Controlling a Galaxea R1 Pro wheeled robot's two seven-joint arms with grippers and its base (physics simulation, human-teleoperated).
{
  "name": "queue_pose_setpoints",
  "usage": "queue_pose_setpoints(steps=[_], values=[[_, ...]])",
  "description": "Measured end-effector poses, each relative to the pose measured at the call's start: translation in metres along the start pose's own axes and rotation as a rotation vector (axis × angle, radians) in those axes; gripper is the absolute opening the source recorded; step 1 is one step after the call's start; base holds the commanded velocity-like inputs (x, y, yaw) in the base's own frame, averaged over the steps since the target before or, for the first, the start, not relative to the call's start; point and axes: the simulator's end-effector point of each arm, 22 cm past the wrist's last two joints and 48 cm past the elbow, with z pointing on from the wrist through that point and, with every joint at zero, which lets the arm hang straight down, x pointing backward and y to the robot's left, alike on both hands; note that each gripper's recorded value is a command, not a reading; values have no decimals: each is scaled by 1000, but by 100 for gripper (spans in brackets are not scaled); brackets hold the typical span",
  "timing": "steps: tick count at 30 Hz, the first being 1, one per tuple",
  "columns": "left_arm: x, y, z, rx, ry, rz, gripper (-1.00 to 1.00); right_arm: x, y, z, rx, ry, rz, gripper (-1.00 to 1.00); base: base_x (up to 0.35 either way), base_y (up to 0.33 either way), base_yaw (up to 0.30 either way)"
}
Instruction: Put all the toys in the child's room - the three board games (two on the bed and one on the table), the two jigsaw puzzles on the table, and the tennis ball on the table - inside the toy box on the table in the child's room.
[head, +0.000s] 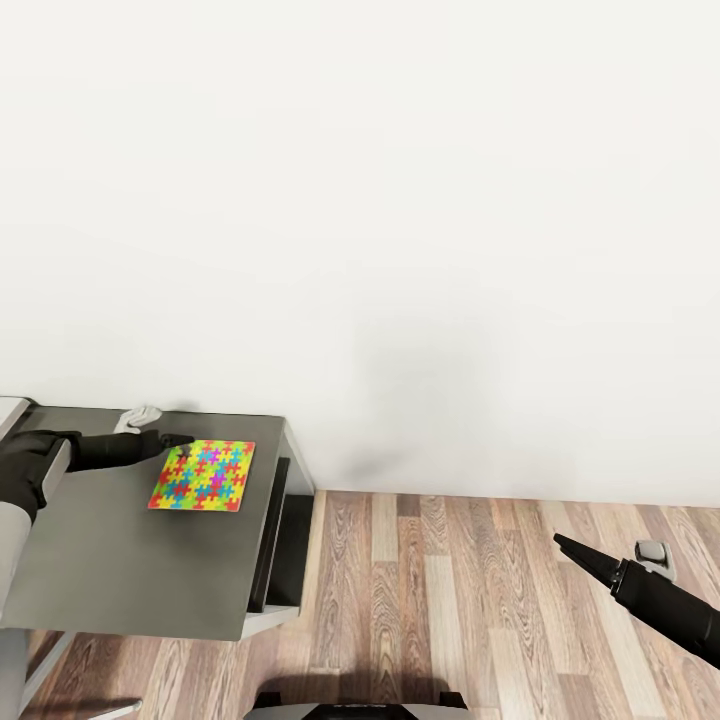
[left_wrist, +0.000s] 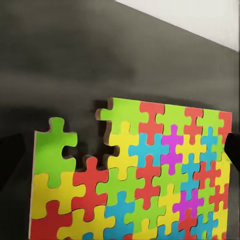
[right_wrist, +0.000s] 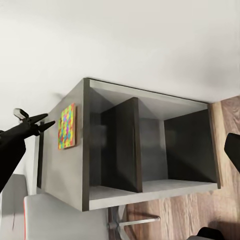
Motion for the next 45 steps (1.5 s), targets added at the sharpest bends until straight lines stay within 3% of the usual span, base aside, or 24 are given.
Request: queue_pose_setpoints(steps=[15,25,37,45], values=[[0,-4,0,17,1,1,100,0,0,0,0,0,1,100,0,0,0],[2,-15,0,68,5,2,100,0,0,0,0,0,0,100,0,0,0],[19,-27,9,78,87,66,100,0,0,0,-1,0,0,100,0,0,0],[29,-39,10,133,120,69,100,0,0,0,0,0,0,100,0,0,0]])
